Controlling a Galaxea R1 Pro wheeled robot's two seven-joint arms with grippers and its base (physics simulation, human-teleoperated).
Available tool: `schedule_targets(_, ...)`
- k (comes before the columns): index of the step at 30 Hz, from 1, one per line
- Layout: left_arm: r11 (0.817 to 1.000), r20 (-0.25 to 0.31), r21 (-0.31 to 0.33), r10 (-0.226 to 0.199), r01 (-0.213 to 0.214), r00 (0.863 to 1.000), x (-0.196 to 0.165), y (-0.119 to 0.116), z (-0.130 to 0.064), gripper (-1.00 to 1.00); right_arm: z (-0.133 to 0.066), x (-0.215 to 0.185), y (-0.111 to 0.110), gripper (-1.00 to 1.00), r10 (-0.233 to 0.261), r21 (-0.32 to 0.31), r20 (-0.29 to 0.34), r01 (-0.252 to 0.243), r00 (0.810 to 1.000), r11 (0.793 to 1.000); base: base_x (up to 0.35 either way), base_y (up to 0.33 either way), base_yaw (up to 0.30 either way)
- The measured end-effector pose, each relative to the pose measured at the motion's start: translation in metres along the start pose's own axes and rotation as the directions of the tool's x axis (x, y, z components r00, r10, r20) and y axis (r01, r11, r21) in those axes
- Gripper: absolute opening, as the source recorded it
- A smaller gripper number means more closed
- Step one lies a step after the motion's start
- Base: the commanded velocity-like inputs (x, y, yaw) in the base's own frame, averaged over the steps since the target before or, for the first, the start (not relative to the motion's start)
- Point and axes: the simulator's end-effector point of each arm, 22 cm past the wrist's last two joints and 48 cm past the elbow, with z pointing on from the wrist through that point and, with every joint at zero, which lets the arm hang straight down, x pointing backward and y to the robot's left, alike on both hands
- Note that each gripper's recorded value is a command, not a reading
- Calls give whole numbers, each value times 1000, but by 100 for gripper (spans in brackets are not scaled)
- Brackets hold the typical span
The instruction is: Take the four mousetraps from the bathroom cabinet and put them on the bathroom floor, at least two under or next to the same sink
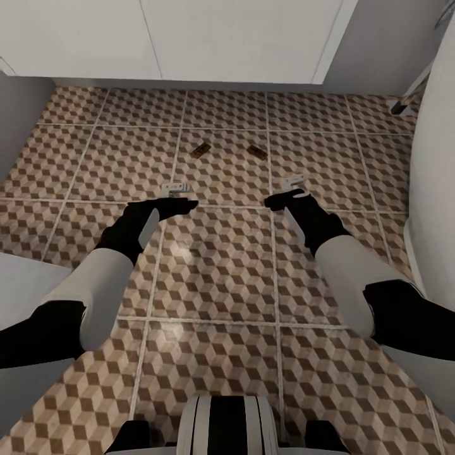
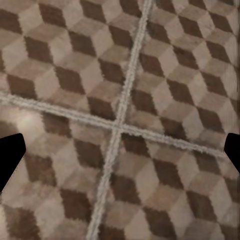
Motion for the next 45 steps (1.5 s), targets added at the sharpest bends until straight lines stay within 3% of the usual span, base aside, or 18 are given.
schedule_targets(25,1000,54,7,19,-19,998,-48,-19,-45,100,-45,-53,-14,100,-3,15,92,2,996,1000,0,0,0)
schedule_targets(33,1000,45,8,18,-18,999,-43,-23,-56,100,-62,-76,-17,100,-2,19,157,-1,988,1000,0,0,0)
schedule_targets(45,1000,39,6,19,-19,999,-37,-27,-76,100,-81,-83,-21,100,-6,20,189,3,982,1000,0,0,0)
